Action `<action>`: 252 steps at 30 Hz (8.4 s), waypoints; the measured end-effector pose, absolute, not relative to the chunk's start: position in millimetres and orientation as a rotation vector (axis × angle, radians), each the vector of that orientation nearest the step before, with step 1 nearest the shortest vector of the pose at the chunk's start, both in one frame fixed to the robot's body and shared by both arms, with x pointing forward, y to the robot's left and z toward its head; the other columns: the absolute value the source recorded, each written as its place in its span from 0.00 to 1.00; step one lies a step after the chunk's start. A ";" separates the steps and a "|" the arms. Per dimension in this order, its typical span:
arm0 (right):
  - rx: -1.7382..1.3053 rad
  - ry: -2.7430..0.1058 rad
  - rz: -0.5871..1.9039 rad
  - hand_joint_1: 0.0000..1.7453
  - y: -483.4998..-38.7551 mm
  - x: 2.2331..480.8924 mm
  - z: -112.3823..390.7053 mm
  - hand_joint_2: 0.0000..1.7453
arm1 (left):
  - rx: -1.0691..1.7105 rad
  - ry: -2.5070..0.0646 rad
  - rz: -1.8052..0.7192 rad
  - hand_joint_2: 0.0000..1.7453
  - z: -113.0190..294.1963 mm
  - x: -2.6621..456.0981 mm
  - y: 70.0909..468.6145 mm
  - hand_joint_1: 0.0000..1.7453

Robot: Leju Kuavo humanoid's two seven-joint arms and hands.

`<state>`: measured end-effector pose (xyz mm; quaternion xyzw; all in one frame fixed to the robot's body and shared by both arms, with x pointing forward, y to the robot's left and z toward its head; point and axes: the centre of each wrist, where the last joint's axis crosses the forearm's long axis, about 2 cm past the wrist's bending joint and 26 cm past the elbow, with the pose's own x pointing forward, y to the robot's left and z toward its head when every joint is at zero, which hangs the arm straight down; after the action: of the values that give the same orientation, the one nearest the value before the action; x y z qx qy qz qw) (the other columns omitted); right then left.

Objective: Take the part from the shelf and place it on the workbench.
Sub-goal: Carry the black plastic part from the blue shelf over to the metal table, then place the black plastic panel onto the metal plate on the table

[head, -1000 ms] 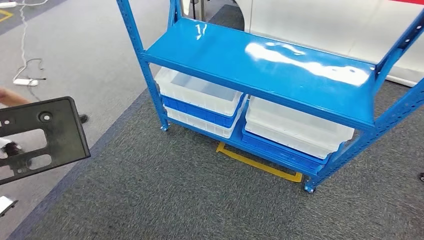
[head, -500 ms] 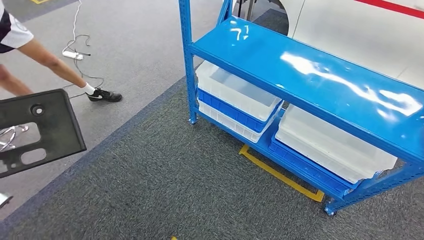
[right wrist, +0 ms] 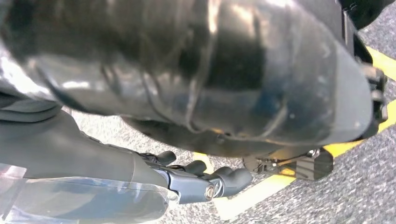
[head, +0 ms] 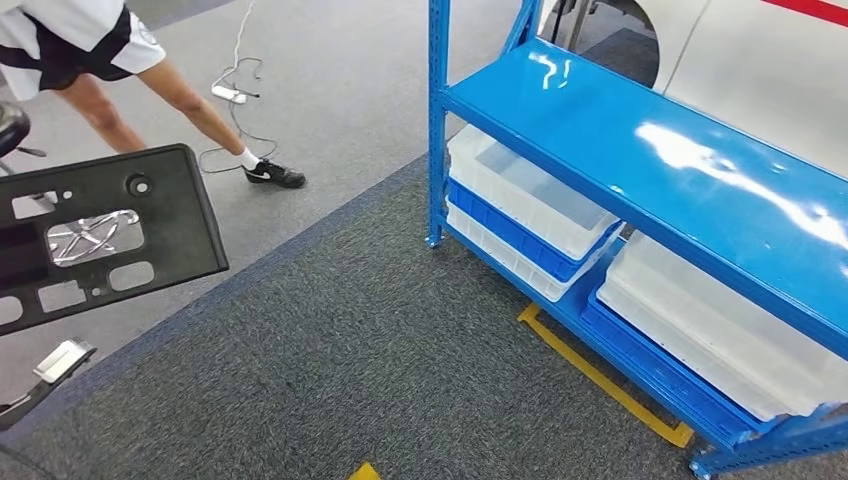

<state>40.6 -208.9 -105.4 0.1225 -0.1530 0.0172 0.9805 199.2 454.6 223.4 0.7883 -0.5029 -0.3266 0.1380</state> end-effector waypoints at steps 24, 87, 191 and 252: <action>0.242 -0.294 0.011 0.00 -211.9 38.8 -106.0 0.00 | 2.231 -1.507 -0.967 1.00 225.4 229.6 447.8 1.00; 0.248 -0.305 0.122 0.00 -217.6 36.3 -107.1 0.00 | 2.133 -1.516 -0.793 1.00 222.7 268.2 472.9 1.00; 0.282 -0.314 0.059 0.00 -218.3 28.6 -107.9 0.00 | 2.042 -1.506 -0.852 1.00 210.6 284.1 453.9 1.00; 0.281 -0.307 0.073 0.00 -228.8 21.4 -109.7 0.00 | 1.964 -1.415 -0.914 1.00 208.1 294.9 455.3 1.00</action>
<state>21.4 -228.8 -109.7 0.1396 -0.1523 0.0363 0.9777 294.9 455.3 208.1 0.7301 -0.5259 -0.3399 0.2735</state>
